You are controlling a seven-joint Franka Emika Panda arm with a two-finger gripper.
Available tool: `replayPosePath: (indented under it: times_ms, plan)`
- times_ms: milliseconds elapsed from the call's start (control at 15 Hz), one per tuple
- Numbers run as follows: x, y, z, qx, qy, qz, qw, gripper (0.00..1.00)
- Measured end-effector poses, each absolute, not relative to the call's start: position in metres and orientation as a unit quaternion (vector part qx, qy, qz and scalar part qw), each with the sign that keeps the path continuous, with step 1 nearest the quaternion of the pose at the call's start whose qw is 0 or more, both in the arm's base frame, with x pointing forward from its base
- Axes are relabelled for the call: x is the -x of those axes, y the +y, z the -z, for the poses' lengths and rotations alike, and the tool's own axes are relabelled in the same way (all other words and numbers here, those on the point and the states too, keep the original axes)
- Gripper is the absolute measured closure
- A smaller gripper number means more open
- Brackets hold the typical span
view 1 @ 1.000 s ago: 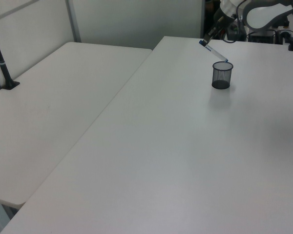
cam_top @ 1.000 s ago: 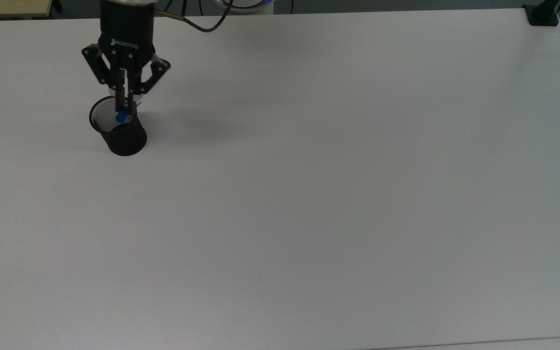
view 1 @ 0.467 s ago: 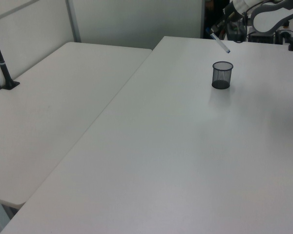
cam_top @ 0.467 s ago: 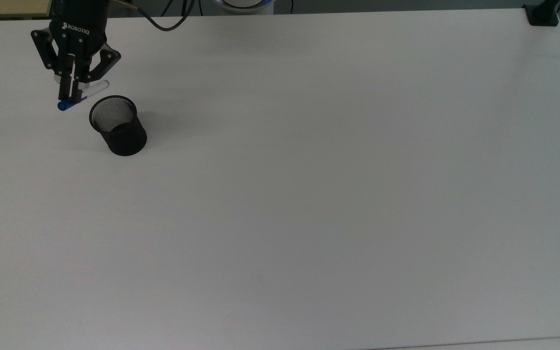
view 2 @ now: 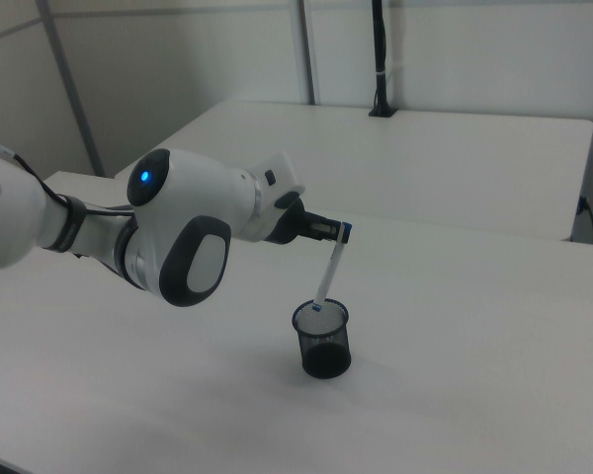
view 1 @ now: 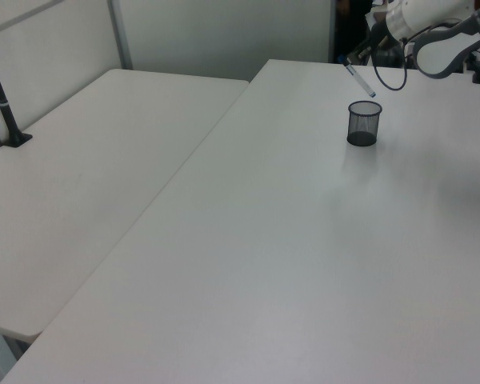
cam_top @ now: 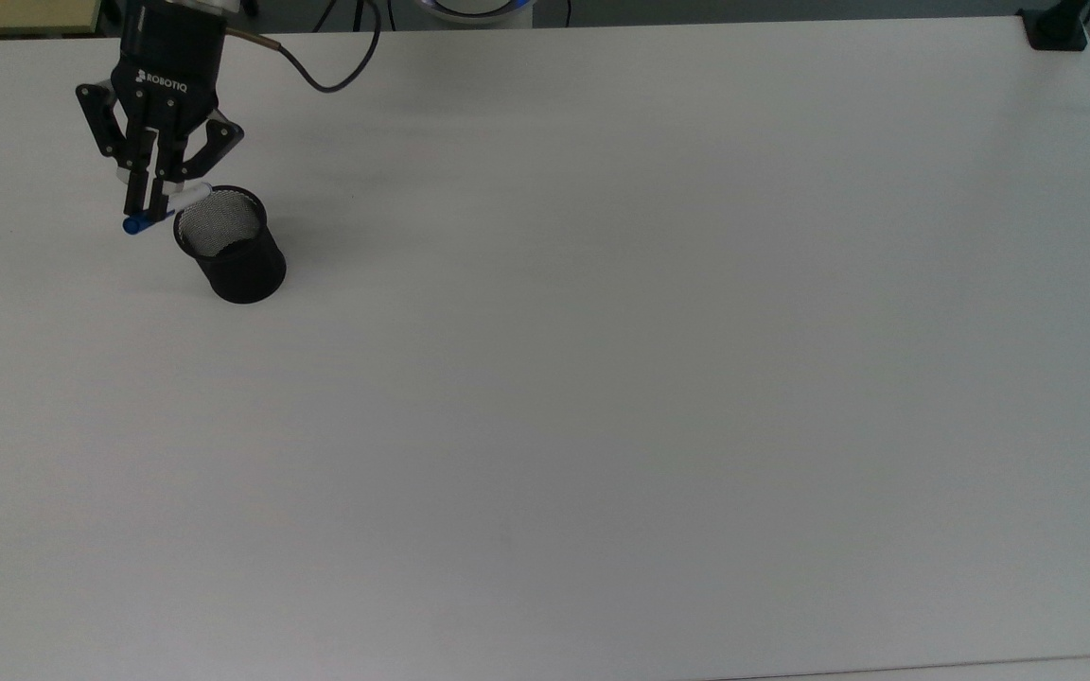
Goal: Insert the marker
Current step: 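Lower the marker, blue cap down, into the mesh cup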
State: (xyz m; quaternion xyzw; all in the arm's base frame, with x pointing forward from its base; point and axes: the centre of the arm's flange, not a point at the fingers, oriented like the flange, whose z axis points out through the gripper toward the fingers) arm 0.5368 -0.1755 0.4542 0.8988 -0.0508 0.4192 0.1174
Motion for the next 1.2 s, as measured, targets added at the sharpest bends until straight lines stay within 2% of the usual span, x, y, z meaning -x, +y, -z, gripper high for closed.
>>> replayPosePath:
  times_ms: [467,1200]
  plan:
    - [-0.536,-0.17,-0.41,-0.89,-0.042,-0.44,0.113,0.84]
    - [-0.523,-0.167,-0.383,-0.903,-0.01,-0.411,0.122,0.84]
